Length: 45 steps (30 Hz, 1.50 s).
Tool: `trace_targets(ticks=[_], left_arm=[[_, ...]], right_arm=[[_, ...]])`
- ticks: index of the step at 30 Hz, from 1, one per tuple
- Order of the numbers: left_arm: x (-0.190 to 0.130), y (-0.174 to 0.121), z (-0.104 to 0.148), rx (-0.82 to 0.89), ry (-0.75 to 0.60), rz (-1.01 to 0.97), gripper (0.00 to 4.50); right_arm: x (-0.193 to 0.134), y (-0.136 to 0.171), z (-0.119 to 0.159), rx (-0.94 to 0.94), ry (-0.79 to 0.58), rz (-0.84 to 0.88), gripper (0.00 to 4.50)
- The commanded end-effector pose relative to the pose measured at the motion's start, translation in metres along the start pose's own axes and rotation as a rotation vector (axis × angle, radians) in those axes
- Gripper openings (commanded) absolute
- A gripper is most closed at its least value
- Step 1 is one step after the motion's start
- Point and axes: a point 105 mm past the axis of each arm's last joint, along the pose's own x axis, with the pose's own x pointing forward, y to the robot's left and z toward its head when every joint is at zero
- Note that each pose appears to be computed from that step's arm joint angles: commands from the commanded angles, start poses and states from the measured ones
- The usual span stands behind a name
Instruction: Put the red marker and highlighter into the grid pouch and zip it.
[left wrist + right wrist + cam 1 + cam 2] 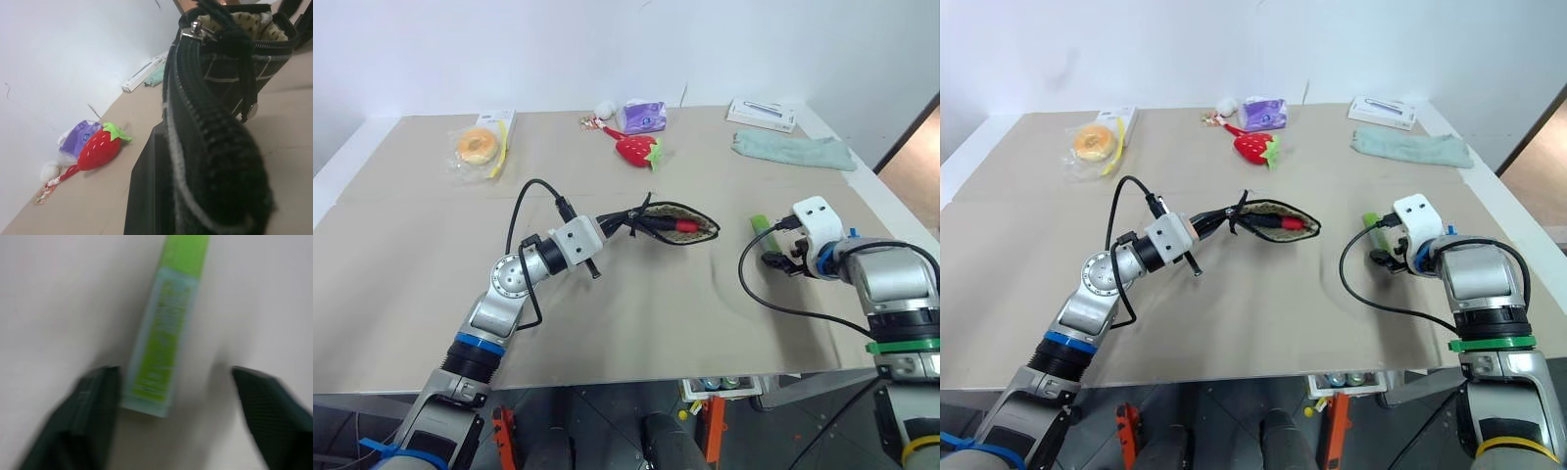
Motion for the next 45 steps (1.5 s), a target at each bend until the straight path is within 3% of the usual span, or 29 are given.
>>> trace_targets(ticks=[1,3,7,10,12,16,19,23,27,31,45], left_arm=[[0.001,0.012,0.017,0.045,-0.056,0.031,0.0],[0.002,0.012,0.017,0.046,-0.058,0.03,0.0],[0.002,0.012,0.018,0.049,-0.061,0.029,0.0],[0.002,0.013,0.018,0.049,-0.058,0.03,0.0],[0.002,0.013,0.016,0.046,-0.055,0.03,0.0],[0.002,0.013,0.015,0.042,-0.051,0.027,0.0],[0.002,0.013,0.013,0.041,-0.048,0.024,0.0],[0.003,0.013,0.013,0.041,-0.047,0.024,0.0],[0.004,0.014,0.013,0.04,-0.048,0.03,0.0],[0.004,0.013,0.013,0.04,-0.047,0.035,0.0],[0.005,0.009,0.015,0.034,-0.055,0.022,0.0]], right_arm=[[-0.001,-0.004,0.0,0.093,-0.009,0.017,2.06],[0.001,-0.005,-0.002,0.129,-0.011,0.018,0.99],[-0.001,-0.016,0.006,0.092,-0.061,-0.038,0.98],[-0.019,-0.012,0.05,-0.064,-0.292,-0.008,0.98],[-0.048,0.014,0.085,-0.31,-0.499,0.098,0.98],[-0.104,0.066,0.109,-0.54,-0.65,0.39,0.98],[-0.126,0.081,0.118,-0.674,-0.639,0.439,0.98],[-0.132,0.087,0.117,-0.77,-0.586,0.444,0.98],[-0.125,0.091,0.095,-0.932,-0.413,0.44,0.98],[-0.114,0.088,0.068,-0.969,-0.271,0.463,0.98],[-0.102,0.1,0.092,-0.948,-0.378,0.427,0.98]])
